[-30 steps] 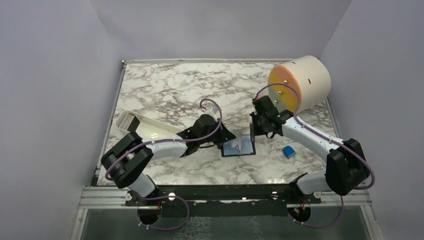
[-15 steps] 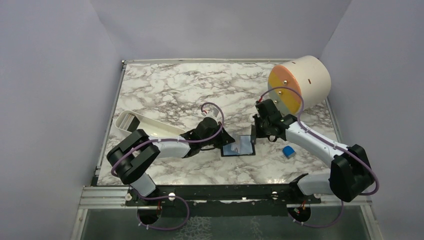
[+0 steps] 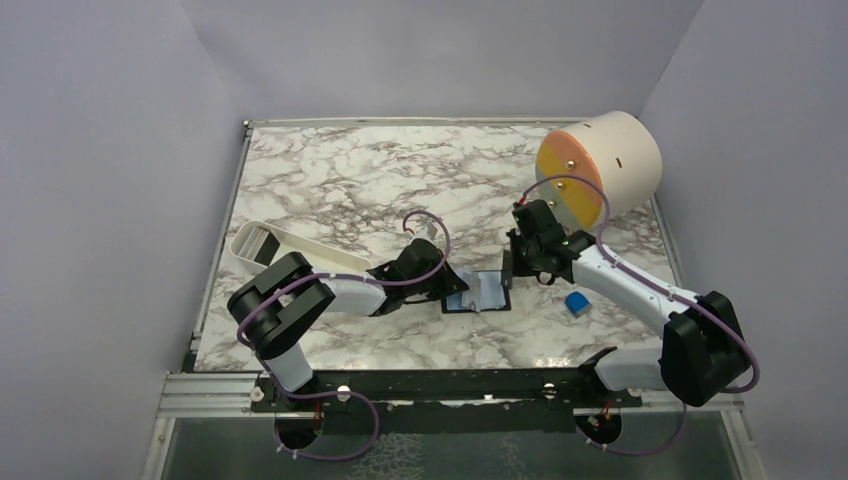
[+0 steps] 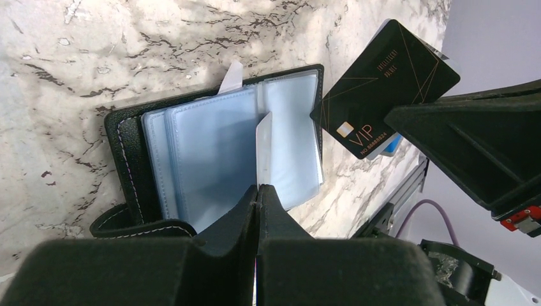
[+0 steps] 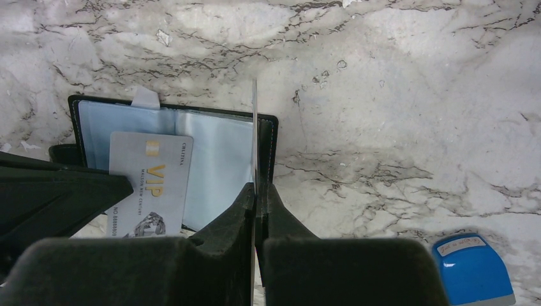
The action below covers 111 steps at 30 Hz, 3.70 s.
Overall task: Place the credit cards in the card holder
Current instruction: Insert the credit card into the card holder.
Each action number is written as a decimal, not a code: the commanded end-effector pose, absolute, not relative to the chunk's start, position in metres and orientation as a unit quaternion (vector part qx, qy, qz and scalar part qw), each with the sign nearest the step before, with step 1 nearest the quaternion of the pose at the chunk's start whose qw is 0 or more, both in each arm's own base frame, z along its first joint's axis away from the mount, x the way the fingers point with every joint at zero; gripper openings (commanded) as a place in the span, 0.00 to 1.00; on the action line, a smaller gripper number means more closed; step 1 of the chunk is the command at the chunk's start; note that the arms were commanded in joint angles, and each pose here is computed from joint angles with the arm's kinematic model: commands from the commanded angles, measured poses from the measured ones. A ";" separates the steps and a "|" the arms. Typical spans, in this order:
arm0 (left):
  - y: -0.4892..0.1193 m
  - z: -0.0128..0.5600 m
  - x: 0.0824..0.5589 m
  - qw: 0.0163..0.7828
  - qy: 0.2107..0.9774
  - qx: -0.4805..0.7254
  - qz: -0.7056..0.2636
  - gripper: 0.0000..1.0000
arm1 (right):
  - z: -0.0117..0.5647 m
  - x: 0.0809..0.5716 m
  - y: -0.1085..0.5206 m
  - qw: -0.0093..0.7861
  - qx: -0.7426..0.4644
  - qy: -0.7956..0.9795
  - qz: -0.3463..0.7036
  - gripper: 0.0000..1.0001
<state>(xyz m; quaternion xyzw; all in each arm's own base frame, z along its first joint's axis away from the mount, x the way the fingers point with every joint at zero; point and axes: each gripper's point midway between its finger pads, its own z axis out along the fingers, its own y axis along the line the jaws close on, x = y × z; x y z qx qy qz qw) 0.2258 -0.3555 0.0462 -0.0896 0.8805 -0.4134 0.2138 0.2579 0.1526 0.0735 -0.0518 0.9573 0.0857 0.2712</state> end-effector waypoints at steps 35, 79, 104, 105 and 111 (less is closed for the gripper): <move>-0.343 0.041 0.226 0.231 0.889 -0.117 -0.379 0.00 | 0.088 0.255 0.139 0.277 -0.041 0.958 0.059 0.01; -0.345 0.065 0.229 0.257 0.869 -0.100 -0.410 0.00 | 0.090 0.252 0.172 0.293 -0.039 0.942 0.160 0.01; -0.350 0.052 0.232 0.254 0.876 -0.086 -0.401 0.00 | 0.067 0.249 0.156 0.282 -0.037 0.951 0.117 0.01; -0.350 0.052 0.233 0.256 0.876 -0.086 -0.400 0.00 | 0.068 0.249 0.156 0.282 -0.037 0.951 0.117 0.01; -0.353 0.057 0.234 0.260 0.871 -0.083 -0.407 0.00 | 0.067 0.247 0.154 0.282 -0.036 0.952 0.115 0.01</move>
